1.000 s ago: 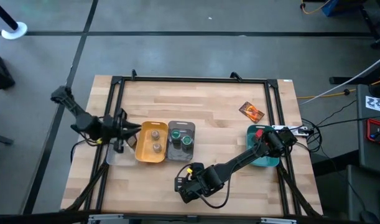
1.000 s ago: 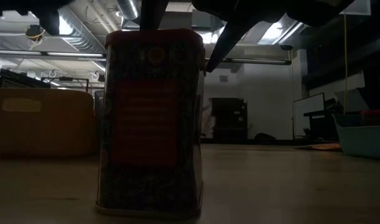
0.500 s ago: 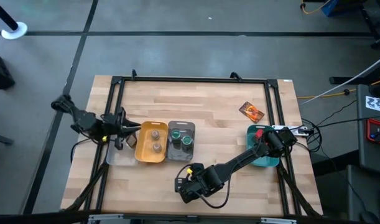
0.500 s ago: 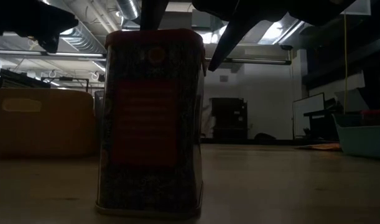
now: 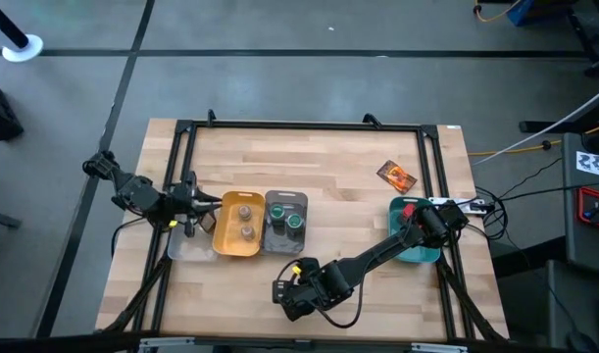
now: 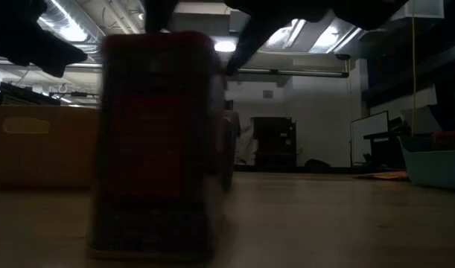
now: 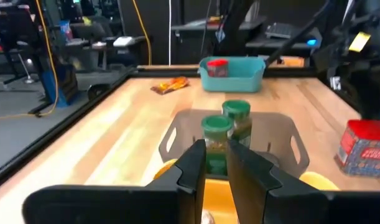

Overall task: Sort spices by type
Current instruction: Put the red spice can into the green bin

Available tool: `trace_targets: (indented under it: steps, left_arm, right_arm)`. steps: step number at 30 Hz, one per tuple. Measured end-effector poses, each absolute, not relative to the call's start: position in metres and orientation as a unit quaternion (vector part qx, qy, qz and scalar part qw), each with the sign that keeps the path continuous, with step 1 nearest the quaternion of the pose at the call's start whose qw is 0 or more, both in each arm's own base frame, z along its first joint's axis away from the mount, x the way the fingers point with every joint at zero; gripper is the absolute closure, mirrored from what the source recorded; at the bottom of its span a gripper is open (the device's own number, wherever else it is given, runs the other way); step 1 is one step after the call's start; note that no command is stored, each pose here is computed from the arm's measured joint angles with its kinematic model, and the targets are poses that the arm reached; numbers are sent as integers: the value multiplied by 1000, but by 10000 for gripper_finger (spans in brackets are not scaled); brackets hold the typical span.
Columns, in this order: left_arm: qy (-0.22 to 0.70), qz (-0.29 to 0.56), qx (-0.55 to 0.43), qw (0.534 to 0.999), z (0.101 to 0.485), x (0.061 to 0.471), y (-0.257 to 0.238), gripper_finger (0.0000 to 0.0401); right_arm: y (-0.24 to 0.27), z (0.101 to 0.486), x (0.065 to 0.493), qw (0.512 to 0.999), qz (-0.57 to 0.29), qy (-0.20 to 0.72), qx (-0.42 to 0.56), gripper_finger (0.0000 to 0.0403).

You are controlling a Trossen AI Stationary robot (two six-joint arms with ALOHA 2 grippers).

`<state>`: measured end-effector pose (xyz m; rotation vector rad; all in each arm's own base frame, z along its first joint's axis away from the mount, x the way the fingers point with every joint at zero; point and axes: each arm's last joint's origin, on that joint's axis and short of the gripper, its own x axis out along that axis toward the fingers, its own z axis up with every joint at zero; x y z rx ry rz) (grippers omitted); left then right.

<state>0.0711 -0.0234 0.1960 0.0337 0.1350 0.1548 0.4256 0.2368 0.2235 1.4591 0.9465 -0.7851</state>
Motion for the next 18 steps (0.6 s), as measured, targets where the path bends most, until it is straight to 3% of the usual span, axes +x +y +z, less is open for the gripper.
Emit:
trace_targets:
  steps: [18]
  left_arm:
    - [89, 79, 57, 991, 192, 70, -23, 345]
  right_arm:
    - [242, 230, 435, 581, -287, 381, 660, 194]
